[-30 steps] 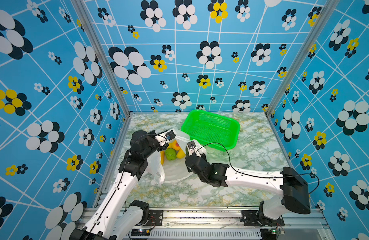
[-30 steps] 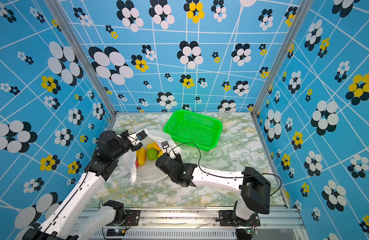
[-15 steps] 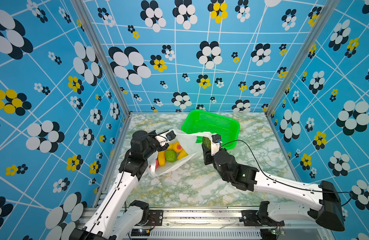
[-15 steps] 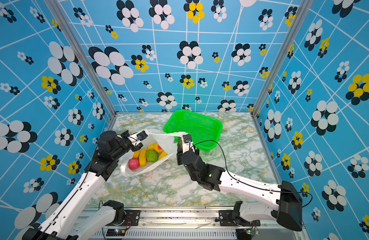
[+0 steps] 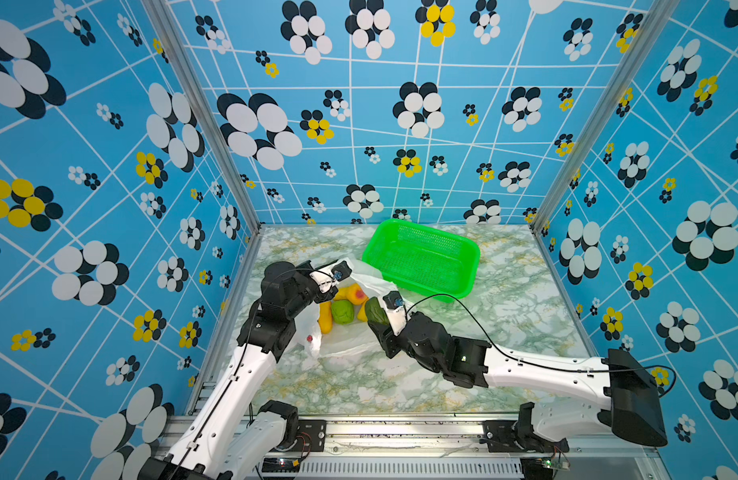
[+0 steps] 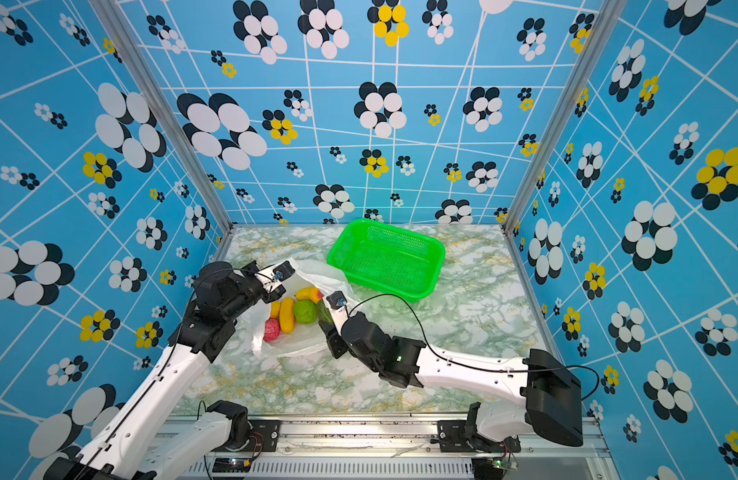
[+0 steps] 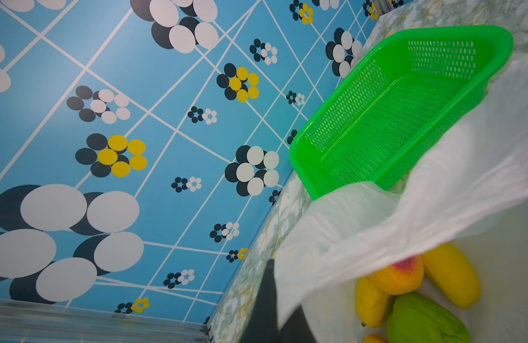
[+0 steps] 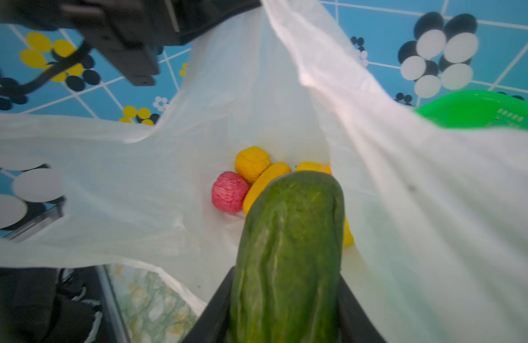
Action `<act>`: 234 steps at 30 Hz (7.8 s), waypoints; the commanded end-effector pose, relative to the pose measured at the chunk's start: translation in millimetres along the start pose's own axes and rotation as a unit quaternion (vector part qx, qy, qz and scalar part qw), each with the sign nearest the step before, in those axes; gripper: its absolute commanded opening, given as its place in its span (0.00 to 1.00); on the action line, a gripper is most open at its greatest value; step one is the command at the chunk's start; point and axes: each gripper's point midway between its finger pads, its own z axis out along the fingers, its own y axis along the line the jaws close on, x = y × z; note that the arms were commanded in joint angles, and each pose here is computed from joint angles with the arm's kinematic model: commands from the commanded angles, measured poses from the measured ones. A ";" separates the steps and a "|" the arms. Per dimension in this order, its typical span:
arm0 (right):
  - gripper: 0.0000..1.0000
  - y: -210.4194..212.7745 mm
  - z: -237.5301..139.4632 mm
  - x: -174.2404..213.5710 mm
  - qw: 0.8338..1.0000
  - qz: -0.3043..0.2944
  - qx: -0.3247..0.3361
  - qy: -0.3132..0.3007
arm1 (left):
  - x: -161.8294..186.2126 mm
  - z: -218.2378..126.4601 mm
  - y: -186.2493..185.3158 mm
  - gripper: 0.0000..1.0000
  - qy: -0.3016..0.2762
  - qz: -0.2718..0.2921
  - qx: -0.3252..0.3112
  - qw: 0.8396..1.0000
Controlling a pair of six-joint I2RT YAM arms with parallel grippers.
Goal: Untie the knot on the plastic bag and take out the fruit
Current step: 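Lift the papaya out of the bag with the right gripper, then carry the papaya with the right gripper over the green basket, then open the right gripper to drop the papaya into the basket, then move the open right gripper back into the bag above the fruit, then lower the right gripper and close it on the green chayote, then lift the green chayote out of the bag with the right gripper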
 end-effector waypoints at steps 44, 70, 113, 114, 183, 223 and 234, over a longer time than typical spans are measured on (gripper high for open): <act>0.00 -370.7 9.0 98.0 0.846 0.275 0.391 0.237 | -46.1 -18.3 -61.9 0.00 -0.072 0.067 0.068 0.993; 0.35 -378.2 -25.7 130.7 0.802 0.271 0.461 0.265 | -49.5 -24.9 -57.5 0.00 -0.085 0.065 0.057 0.993; 0.99 -277.9 -189.2 -54.5 0.883 0.288 0.291 -0.232 | -47.4 -26.3 -54.8 0.00 -0.082 0.067 0.050 0.993; 0.99 -269.1 -187.4 -59.7 0.896 0.272 0.270 -0.225 | -47.8 -26.4 -54.5 0.00 -0.082 0.067 0.050 0.993; 0.40 -16.7 124.1 96.1 0.975 -0.091 0.160 0.127 | -58.3 -33.0 -46.7 0.00 -0.101 0.041 0.063 0.992; 0.39 -35.6 156.4 82.3 0.974 -0.004 0.153 0.164 | -27.6 -12.0 -23.7 0.00 -0.017 0.002 0.024 1.000; 0.32 -22.0 89.5 47.1 0.984 0.070 0.137 0.086 | -16.2 -6.2 -14.0 0.00 0.006 -0.027 0.018 0.999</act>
